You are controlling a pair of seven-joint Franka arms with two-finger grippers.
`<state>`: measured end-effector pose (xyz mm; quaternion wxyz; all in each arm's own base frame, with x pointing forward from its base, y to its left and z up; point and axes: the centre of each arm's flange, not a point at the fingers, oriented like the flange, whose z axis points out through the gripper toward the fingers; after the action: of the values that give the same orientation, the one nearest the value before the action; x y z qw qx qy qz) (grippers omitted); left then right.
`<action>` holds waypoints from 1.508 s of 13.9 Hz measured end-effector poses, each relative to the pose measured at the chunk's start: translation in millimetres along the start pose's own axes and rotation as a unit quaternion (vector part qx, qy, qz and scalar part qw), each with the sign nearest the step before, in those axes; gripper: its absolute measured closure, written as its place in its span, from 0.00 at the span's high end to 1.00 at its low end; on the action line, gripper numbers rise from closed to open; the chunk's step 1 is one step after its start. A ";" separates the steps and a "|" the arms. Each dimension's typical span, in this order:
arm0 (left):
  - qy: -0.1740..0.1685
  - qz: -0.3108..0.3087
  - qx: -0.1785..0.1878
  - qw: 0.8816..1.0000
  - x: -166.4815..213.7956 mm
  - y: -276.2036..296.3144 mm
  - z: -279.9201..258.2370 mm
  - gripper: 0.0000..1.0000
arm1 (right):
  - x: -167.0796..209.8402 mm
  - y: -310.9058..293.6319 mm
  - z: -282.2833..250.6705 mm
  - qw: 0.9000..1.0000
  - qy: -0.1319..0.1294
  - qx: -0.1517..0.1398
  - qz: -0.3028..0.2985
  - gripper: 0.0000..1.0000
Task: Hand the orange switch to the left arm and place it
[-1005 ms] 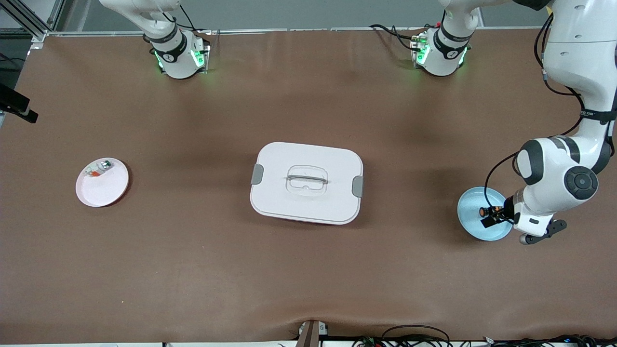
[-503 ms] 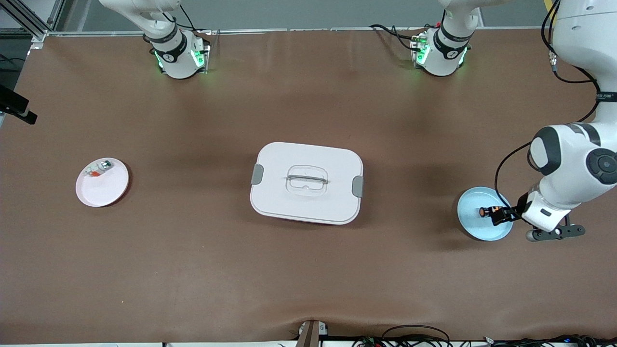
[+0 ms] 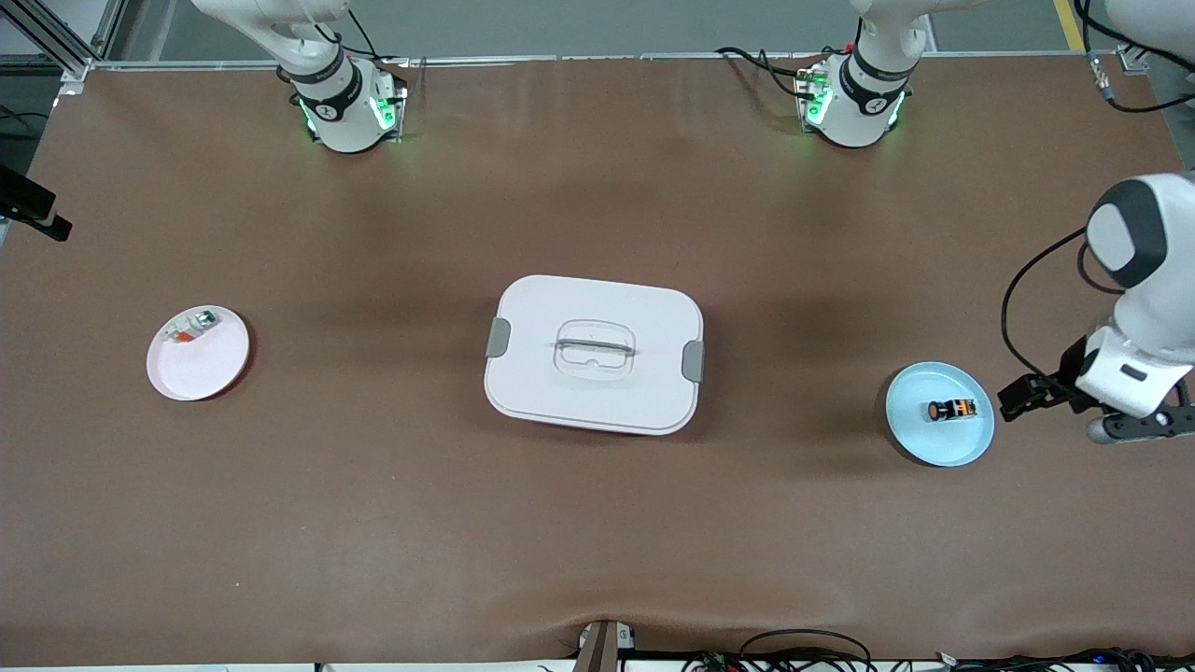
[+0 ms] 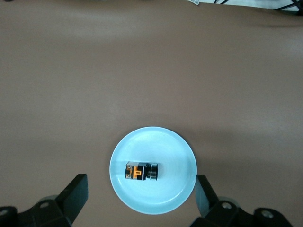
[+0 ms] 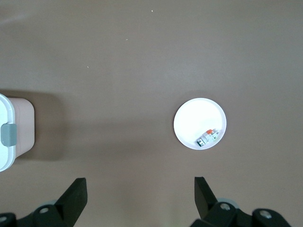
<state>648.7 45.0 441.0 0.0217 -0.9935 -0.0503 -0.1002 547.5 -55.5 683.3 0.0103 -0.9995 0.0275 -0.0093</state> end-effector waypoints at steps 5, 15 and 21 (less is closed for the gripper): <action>0.004 0.013 -0.001 1.000 -9.1 15.4 -58.8 1.00 | 0.9 0.5 -0.5 1.000 0.004 0.000 0.001 1.00; -0.009 0.051 0.000 0.999 -18.1 66.4 -143.3 1.00 | 2.0 6.8 -1.8 1.000 0.011 -0.001 0.006 1.00; -0.015 0.047 0.004 0.999 -33.6 59.8 -179.9 1.00 | 1.9 12.4 -2.1 1.000 0.012 -0.002 0.011 1.00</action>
<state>586.8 -27.3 608.4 0.0295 -0.9960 -0.0043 -0.0844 548.7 -68.1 685.1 0.0083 -0.9990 0.0391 -0.0211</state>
